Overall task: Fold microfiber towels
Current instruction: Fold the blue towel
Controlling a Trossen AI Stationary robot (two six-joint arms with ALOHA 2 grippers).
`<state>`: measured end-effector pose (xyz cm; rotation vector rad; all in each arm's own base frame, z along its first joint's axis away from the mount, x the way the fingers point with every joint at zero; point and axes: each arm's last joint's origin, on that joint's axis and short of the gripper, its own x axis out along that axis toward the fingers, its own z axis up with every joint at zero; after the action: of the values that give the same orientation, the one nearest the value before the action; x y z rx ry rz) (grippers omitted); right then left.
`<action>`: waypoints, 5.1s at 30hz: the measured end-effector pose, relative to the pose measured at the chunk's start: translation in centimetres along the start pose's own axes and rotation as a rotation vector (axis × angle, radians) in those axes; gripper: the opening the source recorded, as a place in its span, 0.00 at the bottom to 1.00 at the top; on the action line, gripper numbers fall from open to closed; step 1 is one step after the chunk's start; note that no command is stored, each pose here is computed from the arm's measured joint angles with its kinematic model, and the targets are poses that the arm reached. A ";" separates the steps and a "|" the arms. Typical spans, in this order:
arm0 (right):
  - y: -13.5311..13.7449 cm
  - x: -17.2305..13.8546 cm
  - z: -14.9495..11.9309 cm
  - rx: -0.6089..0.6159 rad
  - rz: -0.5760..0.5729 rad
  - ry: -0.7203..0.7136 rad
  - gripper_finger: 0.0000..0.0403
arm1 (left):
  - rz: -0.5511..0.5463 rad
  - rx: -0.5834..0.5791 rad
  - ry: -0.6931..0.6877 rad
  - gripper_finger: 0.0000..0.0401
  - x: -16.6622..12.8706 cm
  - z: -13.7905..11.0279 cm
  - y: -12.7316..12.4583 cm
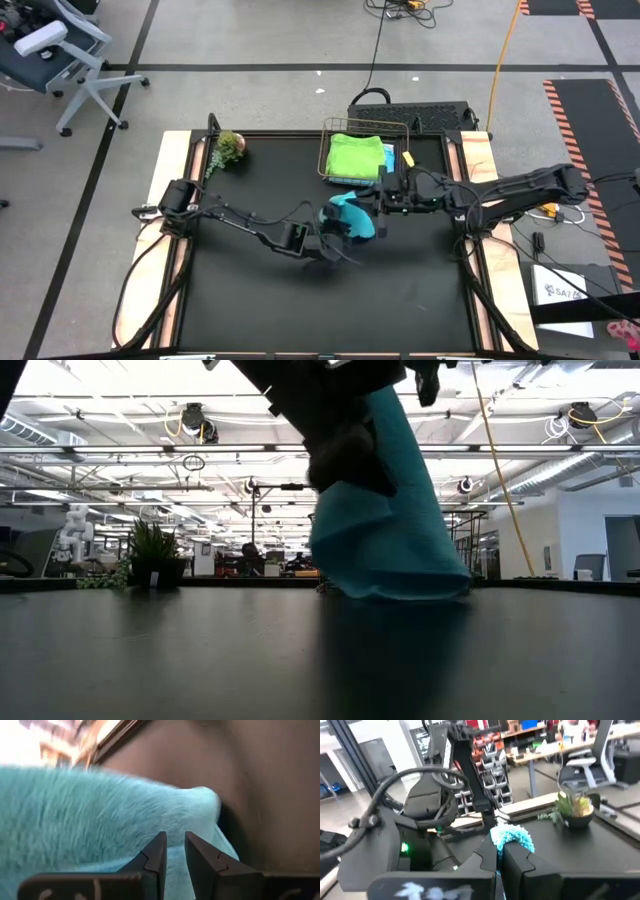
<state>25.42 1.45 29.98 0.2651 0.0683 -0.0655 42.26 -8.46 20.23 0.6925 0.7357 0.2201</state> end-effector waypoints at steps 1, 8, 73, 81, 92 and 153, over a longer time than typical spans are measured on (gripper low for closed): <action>0.0 -0.2 0.2 -0.009 0.001 -0.008 0.00 | 0.010 -0.094 0.013 0.18 0.0 -0.1 0.0; 0.0 -1.2 1.0 -0.040 -0.004 -0.037 0.00 | 0.021 -1.002 0.072 0.18 -0.1 -0.7 -0.4; 1.8 -3.6 2.0 -0.129 0.126 -0.059 0.00 | -0.013 -1.859 -0.831 0.18 -5.5 -2.7 -5.3; 1.6 -3.6 1.7 -0.139 0.112 -0.028 0.00 | 0.005 -1.776 -0.957 0.18 -7.5 -2.0 -4.8; 1.1 -3.6 0.2 -0.117 0.053 0.131 0.00 | 0.005 -1.719 -0.979 0.18 -8.7 -1.7 -5.4; 1.5 -3.6 2.2 -0.278 -0.006 -0.100 0.00 | -0.022 -1.967 -0.526 0.18 -1.5 -3.3 -4.8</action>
<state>22.06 2.47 32.79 -0.0166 -0.0213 -0.0746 38.72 -11.03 16.17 -1.1146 -0.1922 0.5638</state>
